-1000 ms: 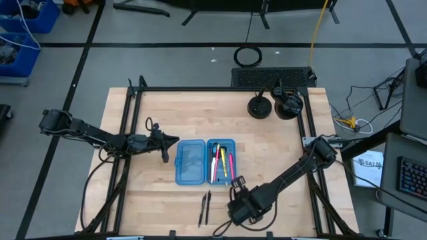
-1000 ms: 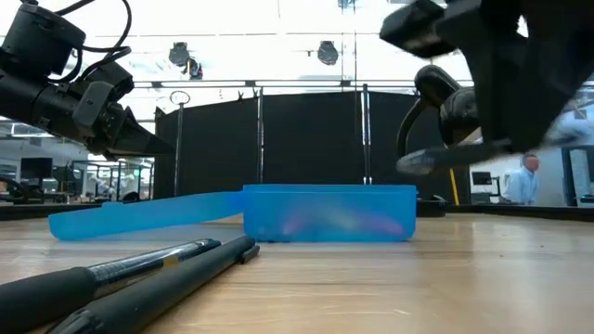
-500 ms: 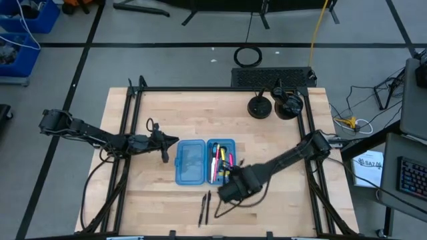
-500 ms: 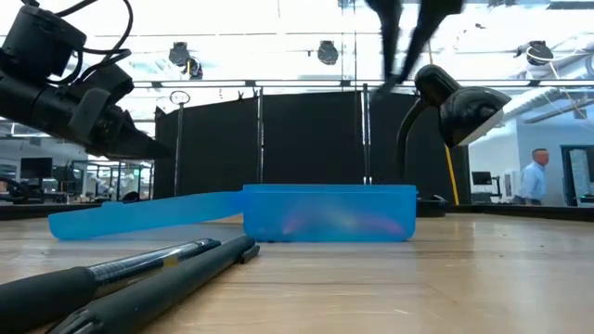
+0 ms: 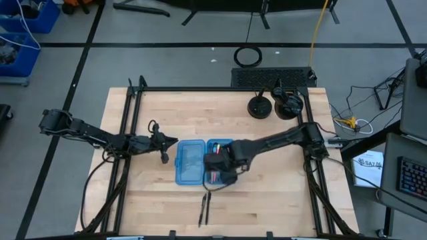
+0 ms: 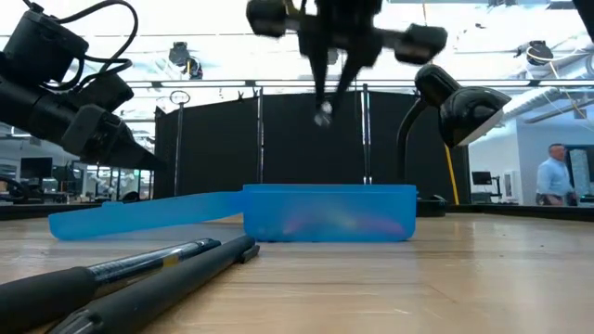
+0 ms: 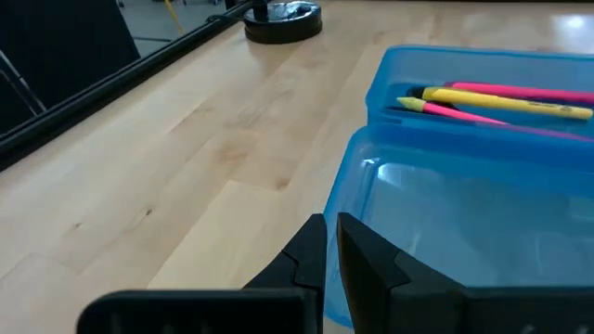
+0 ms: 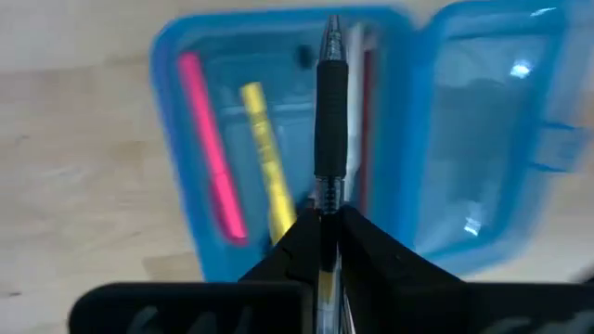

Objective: Pick & place school supplies into a supply box
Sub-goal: Put the right black pen into the blue supply box, then put the left black pen into the blue supply box

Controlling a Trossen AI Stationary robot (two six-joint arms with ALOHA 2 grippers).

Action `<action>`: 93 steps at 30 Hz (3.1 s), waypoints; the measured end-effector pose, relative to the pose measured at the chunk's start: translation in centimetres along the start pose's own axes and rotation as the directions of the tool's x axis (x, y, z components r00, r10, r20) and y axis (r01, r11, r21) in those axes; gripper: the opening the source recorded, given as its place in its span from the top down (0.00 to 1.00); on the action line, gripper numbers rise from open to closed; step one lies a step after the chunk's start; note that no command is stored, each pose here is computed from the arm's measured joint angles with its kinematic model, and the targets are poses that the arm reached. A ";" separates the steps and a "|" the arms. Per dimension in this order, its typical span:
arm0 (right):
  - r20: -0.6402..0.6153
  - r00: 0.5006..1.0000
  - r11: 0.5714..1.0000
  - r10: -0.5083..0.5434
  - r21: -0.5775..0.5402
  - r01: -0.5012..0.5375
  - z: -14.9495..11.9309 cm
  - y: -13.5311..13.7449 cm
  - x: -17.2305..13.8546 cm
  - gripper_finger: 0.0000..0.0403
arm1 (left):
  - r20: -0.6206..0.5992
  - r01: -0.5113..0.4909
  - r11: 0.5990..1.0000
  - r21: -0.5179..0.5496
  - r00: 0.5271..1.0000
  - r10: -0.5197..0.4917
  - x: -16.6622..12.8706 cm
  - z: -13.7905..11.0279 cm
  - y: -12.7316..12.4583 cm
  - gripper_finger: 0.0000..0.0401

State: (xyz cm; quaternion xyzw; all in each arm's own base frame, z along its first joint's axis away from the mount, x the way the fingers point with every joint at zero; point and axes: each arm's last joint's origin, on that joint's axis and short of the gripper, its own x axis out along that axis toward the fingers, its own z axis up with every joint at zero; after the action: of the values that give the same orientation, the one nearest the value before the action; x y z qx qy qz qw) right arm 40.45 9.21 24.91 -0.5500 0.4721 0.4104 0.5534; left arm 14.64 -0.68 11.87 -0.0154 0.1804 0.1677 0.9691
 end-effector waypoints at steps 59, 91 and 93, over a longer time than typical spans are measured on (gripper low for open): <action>-0.074 0.556 0.015 -0.828 0.988 0.154 -3.5 13.5 -20.6 0.91 | 0.015 0.003 1.000 0.029 1.000 -0.004 0.0 0.2 0.0 0.92; 0.068 0.367 0.022 -0.928 0.992 -0.127 -5.2 27.9 3.6 0.99 | 0.110 0.245 0.879 -0.409 0.969 -0.219 0.0 5.6 -3.1 0.92; 0.069 0.337 0.014 -0.939 0.986 -0.164 -5.3 28.3 3.9 0.99 | 0.025 0.197 0.895 -0.400 0.979 -0.204 -0.4 8.0 -4.7 0.92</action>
State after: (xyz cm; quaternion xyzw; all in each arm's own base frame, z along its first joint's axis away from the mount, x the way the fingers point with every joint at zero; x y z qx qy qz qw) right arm 13.39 5.31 15.17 0.0539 0.0618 -0.0073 0.9966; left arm 18.57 -4.50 19.31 -0.2332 0.1483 0.1001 0.9558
